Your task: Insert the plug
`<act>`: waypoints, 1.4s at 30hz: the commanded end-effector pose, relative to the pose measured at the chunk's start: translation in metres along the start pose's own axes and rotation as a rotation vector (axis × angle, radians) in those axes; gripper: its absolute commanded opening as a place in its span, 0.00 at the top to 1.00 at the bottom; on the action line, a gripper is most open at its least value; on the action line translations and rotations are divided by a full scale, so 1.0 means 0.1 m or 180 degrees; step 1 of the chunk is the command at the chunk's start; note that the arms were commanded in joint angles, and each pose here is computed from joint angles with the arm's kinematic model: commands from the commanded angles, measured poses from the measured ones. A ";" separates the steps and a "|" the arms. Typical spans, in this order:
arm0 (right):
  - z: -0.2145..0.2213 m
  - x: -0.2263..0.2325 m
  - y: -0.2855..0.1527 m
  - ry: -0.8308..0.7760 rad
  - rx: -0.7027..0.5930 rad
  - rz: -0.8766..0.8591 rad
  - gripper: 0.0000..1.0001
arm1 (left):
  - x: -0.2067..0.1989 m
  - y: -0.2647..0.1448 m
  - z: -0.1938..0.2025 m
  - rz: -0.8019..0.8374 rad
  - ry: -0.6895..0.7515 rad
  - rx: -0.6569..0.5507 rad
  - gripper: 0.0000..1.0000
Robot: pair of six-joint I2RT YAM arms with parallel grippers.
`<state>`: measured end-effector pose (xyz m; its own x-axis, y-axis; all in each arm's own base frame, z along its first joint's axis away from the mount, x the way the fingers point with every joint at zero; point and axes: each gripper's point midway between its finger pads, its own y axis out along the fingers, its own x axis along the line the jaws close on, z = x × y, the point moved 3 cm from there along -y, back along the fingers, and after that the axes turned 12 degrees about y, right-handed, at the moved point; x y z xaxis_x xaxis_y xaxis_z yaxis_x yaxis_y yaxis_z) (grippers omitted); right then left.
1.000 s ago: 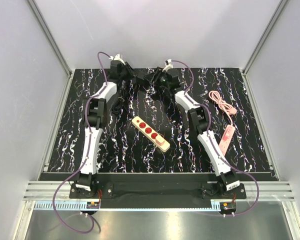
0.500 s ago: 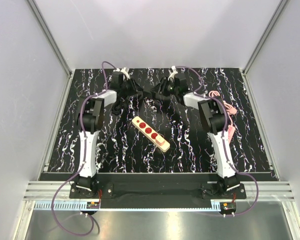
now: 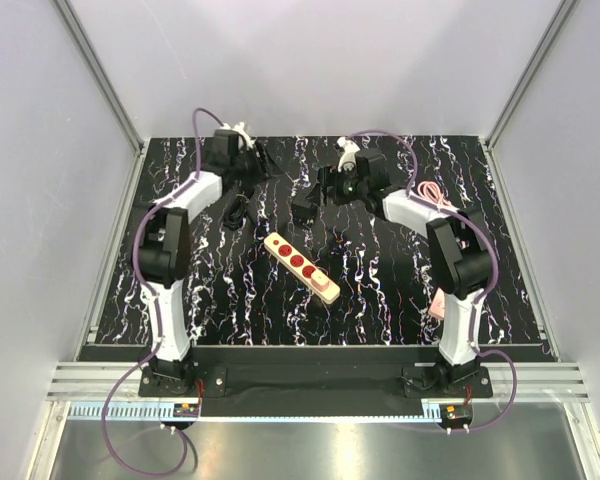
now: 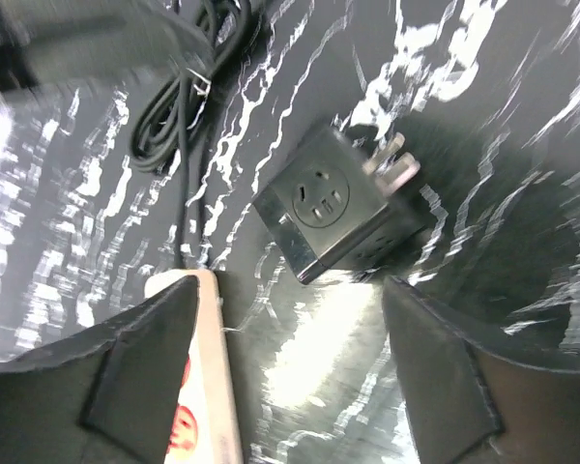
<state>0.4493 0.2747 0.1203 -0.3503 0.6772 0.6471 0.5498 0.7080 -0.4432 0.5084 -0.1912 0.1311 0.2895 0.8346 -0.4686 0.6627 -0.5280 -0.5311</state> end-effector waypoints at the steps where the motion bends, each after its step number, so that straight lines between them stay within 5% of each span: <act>1: -0.24 -0.03 -0.20 -0.1182 -0.0091 0.0183 0.12 | 0.09 -0.54 -0.48 -0.0326 -0.0131 -0.0311 0.38; 13: -0.20 -0.18 0.12 -0.2442 0.0476 -0.0230 0.07 | -0.04 -1.16 0.06 0.0232 -0.0593 -0.0068 0.30; 38: -0.03 -0.20 0.62 -0.2275 0.0715 -0.0530 0.12 | -0.10 -1.21 0.08 0.0319 -0.0576 -0.0036 0.27; 39: -0.04 -0.21 0.63 -0.2266 0.0717 -0.0525 0.16 | -0.11 -1.21 0.07 0.0335 -0.0576 -0.0038 0.27; 42: -0.06 -0.18 0.63 -0.2283 0.0694 -0.0533 0.59 | -0.12 -1.22 0.06 0.0340 -0.0559 -0.0051 0.27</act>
<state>0.4892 0.2953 0.0680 -0.8474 0.4887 0.2077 0.3017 0.7651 -0.5689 0.4203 -0.1369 0.1692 0.1666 0.7472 -0.6434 0.6091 -0.5911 -0.5287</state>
